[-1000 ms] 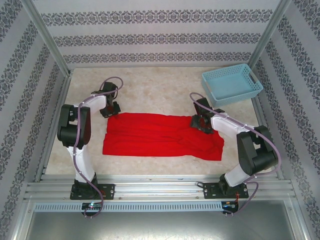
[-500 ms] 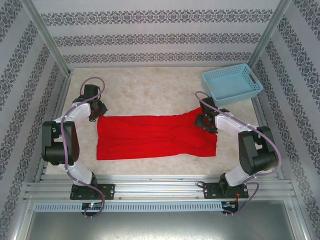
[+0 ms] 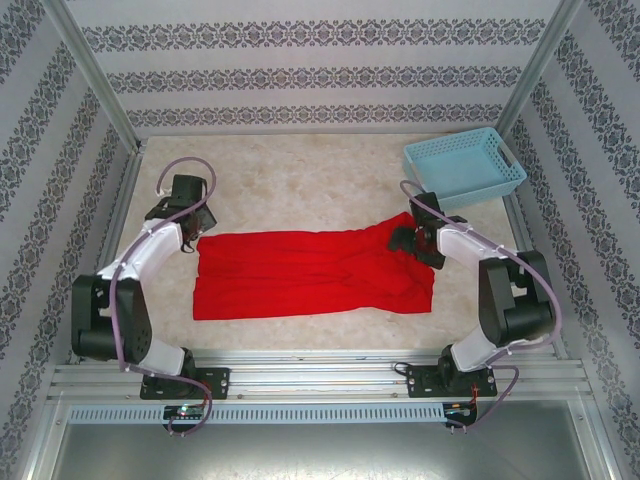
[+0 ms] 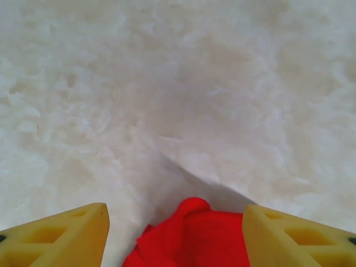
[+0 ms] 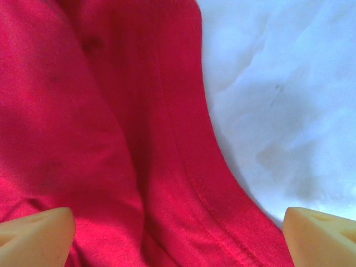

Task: Fold the inside-out t-shirt
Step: Fold the T-shirt at the center of the table.

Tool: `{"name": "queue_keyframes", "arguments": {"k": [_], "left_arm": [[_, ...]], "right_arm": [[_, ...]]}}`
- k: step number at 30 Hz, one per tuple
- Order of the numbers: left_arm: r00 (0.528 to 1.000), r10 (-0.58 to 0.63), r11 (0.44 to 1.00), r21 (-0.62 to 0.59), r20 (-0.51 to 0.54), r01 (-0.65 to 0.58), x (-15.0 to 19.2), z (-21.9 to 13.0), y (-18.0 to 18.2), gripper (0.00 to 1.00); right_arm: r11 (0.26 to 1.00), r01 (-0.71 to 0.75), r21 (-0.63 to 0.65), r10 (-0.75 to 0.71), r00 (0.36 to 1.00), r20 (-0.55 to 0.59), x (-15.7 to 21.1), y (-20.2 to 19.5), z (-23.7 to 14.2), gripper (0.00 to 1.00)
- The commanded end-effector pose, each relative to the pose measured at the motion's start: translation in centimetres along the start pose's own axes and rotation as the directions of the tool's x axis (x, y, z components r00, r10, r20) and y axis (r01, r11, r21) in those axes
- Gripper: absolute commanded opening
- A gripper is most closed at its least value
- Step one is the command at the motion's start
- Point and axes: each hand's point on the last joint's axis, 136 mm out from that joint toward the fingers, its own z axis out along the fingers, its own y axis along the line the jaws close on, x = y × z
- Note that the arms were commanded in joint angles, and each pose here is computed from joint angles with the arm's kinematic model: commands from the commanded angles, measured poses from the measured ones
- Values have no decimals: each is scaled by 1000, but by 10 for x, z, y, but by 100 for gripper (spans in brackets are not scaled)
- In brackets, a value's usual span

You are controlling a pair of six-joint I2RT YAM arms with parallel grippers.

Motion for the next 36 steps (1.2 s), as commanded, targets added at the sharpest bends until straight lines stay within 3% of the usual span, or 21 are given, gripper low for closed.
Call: {"name": "queue_keyframes", "arguments": {"k": [1,7,9,18,23,30,36], "left_arm": [[999,41,999,33,10,-41,12,-7,-15,64],[989,129,985,126,-76,-119,53,7,-55,64],[989,94,995,41,-112,-90,64,21,-38,63],[971,-69,996,-73,-228,53,102,71,15,61],[969,-84,996,-57,-234,73,107,69,16,61],[969,-94,995,-32,-228,89,107,59,16,61],[978,-60,997,44,-202,70,94,35,6,61]], "right_arm": [[1000,-3,11,3,999,-53,6,3,7,96],[998,47,49,-43,996,-77,11,13,12,91],[997,63,41,-60,995,-79,12,19,11,86],[992,126,23,-123,987,-108,20,38,15,64],[990,143,9,-141,985,-99,21,40,14,42],[989,149,22,-147,986,-75,18,35,8,0],[977,181,112,-185,982,26,0,11,-28,0]]}}
